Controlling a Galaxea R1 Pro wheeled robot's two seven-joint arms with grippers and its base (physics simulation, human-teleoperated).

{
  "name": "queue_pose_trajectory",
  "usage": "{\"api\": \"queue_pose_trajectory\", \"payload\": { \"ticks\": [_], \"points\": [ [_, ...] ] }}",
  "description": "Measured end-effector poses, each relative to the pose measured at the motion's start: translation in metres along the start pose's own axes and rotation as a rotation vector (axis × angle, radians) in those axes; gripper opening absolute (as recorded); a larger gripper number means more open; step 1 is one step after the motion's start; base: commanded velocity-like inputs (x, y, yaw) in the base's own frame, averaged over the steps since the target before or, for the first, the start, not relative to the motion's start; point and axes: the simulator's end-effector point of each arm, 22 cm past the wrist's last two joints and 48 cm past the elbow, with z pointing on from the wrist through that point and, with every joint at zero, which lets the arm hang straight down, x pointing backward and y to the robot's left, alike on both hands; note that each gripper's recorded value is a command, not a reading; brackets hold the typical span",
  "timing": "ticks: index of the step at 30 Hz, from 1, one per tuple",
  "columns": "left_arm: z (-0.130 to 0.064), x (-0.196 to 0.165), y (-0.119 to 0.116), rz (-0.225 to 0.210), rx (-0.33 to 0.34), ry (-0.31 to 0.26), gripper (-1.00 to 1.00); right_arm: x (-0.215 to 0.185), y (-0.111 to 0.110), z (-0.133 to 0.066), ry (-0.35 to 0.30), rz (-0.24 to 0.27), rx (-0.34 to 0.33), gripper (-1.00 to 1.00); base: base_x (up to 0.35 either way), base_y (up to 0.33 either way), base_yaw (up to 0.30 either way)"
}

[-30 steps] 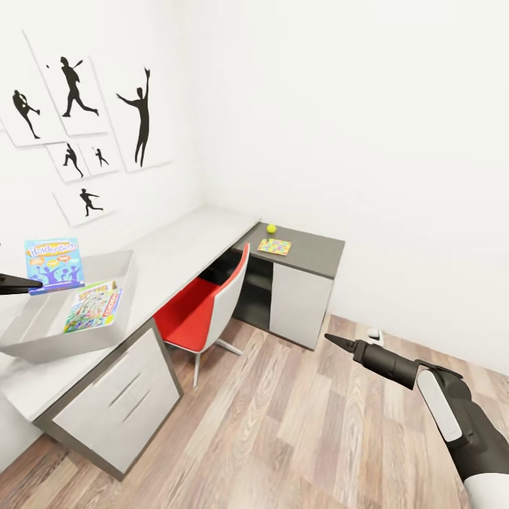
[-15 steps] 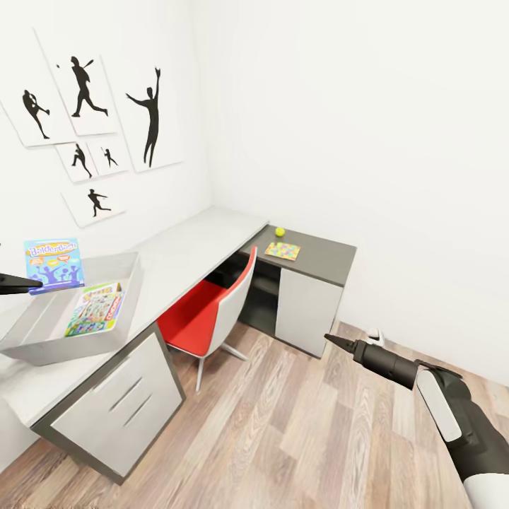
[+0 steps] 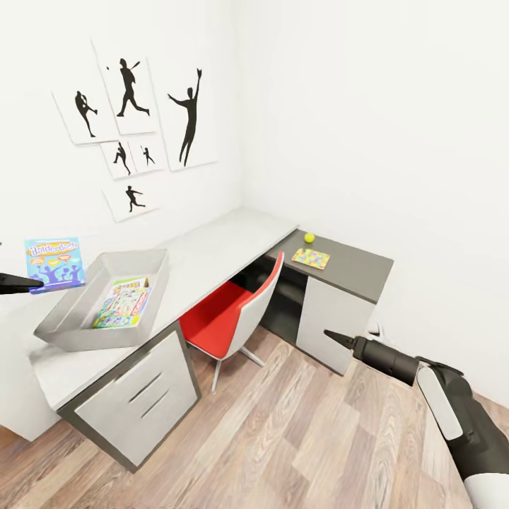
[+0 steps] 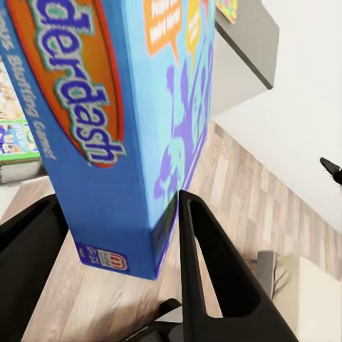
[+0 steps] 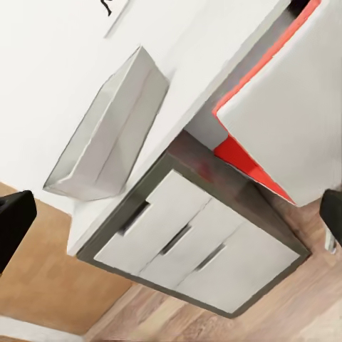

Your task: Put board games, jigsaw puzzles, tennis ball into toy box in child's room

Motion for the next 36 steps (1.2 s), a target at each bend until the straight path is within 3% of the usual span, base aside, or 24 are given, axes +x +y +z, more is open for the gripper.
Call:
{"api": "queue_pose_trajectory", "payload": {
  "ticks": [4,7,9,11,12,15,19,28,33,36],
  "points": [
    [0.006,0.000,-0.003,0.003,0.011,0.007,-1.00,-0.017,0.032,0.000,-0.014,-0.068,-0.043,1.00,0.015,-0.068,0.288],
    [0.018,0.001,-0.006,0.007,0.024,0.023,-1.00,-0.018,0.054,-0.003,0.017,-0.065,-0.071,1.00,0.005,-0.022,0.285],
    [0.026,0.001,-0.010,0.012,0.036,0.031,-1.00,-0.029,0.081,-0.005,0.059,-0.058,-0.099,1.00,0.002,-0.007,0.282],
    [0.043,0.000,-0.022,0.025,0.069,0.046,-1.00,-0.082,0.122,0.004,0.027,-0.143,-0.151,1.00,0.001,-0.003,0.281],
    [0.052,0.000,-0.028,0.033,0.085,0.055,-1.00,-0.099,0.131,0.008,0.017,-0.163,-0.157,1.00,0.000,-0.002,0.280],
    [0.071,0.000,-0.040,0.048,0.117,0.075,-1.00,-0.122,0.129,0.021,0.009,-0.165,-0.145,1.00,0.000,-0.001,0.279],
    [0.113,0.000,-0.071,0.079,0.198,0.112,-1.00,-0.145,0.116,0.041,0.021,-0.126,-0.121,1.00,0.000,0.000,0.279],
    [0.166,0.004,-0.119,0.134,0.307,0.164,-1.00,-0.158,0.109,0.067,0.072,-0.111,-0.092,1.00,0.002,-0.024,0.279],
    [0.182,0.007,-0.132,0.139,0.338,0.178,-1.00,-0.152,0.103,0.074,0.098,-0.111,-0.067,1.00,0.171,-0.082,0.279],
    [0.196,0.009,-0.128,0.144,0.301,0.186,-1.00,-0.150,0.101,0.075,0.103,-0.109,-0.062,1.00,0.261,-0.148,0.272]
  ]
}}
